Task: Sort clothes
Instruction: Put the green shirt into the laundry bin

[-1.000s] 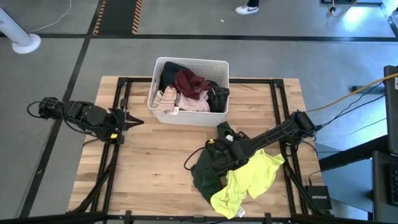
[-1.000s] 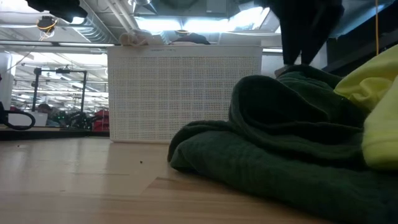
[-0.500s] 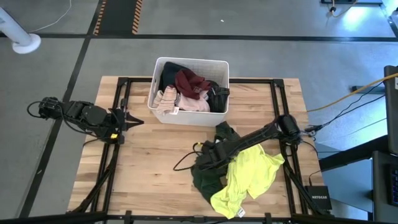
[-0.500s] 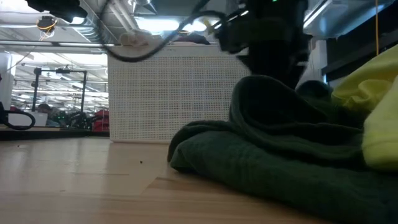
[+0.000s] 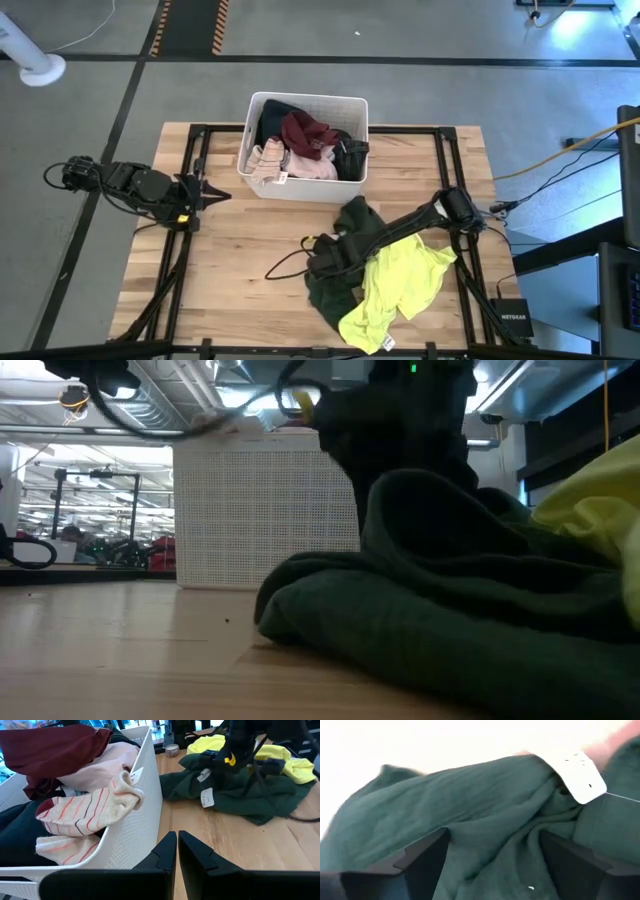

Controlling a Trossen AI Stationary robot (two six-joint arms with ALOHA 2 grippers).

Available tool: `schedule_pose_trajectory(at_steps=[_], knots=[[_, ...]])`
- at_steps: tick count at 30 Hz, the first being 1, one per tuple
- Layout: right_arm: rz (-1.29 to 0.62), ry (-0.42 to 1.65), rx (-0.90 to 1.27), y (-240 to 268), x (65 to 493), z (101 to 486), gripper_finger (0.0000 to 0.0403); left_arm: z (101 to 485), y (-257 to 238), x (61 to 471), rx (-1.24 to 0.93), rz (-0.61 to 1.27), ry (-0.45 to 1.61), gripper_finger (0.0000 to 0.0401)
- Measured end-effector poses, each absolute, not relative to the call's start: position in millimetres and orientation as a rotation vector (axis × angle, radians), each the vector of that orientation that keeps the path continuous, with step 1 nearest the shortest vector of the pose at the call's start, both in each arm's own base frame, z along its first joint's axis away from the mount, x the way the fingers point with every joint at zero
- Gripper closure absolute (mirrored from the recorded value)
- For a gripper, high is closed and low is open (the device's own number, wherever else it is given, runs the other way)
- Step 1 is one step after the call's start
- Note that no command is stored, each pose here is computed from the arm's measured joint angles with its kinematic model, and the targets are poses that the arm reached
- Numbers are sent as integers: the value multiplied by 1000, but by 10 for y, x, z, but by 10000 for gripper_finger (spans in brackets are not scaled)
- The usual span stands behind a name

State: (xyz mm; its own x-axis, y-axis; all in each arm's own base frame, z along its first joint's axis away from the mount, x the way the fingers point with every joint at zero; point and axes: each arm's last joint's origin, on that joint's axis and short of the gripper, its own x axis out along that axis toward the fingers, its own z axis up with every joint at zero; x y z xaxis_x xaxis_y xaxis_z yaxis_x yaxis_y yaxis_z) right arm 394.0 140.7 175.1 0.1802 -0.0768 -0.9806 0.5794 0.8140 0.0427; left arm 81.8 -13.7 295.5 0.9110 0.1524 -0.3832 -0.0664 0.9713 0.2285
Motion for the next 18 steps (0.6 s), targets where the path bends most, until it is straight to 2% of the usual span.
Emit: schedule_pose_trajectory(at_steps=[12,16,18], knots=[[-688,1313,521,1366,3843,1199,80,2957,-137,820,213,114,409,388],[-711,1241,513,1368,3893,1143,82,2959,-137,820,212,114,408,388],[-720,1211,529,1363,3914,1135,96,2959,-137,819,212,114,408,388]])
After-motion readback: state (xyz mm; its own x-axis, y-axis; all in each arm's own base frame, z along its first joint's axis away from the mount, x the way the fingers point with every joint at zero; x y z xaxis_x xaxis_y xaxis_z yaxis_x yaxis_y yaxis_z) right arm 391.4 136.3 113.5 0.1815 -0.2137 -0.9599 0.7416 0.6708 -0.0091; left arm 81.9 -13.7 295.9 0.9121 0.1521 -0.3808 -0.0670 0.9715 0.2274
